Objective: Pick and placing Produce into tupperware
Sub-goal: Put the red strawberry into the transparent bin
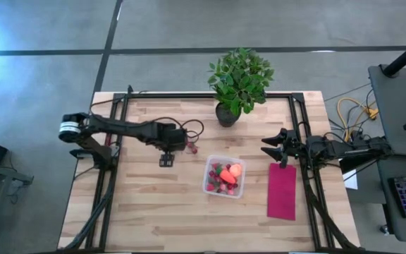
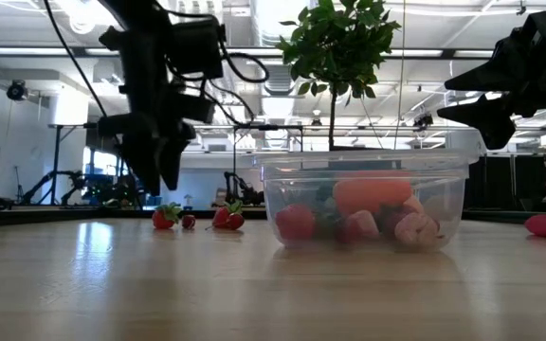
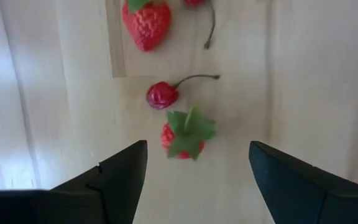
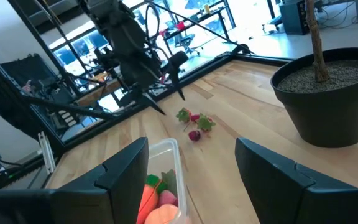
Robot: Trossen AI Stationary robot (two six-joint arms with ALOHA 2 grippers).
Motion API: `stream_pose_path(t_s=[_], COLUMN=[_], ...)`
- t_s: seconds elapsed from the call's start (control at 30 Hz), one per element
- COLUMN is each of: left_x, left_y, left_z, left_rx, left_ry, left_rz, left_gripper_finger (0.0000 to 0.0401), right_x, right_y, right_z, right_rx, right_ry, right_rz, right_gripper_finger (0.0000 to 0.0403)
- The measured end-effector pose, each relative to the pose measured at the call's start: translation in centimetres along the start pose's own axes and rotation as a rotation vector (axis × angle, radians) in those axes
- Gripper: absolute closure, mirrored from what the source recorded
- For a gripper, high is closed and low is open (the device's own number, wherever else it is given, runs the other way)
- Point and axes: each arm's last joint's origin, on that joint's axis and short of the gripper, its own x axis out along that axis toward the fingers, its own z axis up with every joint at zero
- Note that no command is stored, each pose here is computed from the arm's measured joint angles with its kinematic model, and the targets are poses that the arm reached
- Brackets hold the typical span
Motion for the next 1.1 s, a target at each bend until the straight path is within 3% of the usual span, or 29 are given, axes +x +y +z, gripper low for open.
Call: stream_pose_path(t_s=[0.37,0.87,1.1], left_x=[2.1,3.7,4.0], left_y=[2.3,2.1,2.0], left_z=[-0.9,-0.6,-0.6], left_rx=[-0.074,-0.081,-0.080], left_ry=[0.004,0.022,0.031], left_rz=[-0.004,-0.080,-0.082], left_gripper_finger=[0.0134,0.0135,0.0178], right_x=[0.0,0.0,0.0], right_y=[0.0,0.0,0.0], right_z=[0.0,0.0,0.0], right_rx=[0.000,0.000,0.000], right_ry=[0.000,0.000,0.000], right_rz=[0.000,0.000,0.000], right_gripper_finger=[0.0170,0.0170,0.0170])
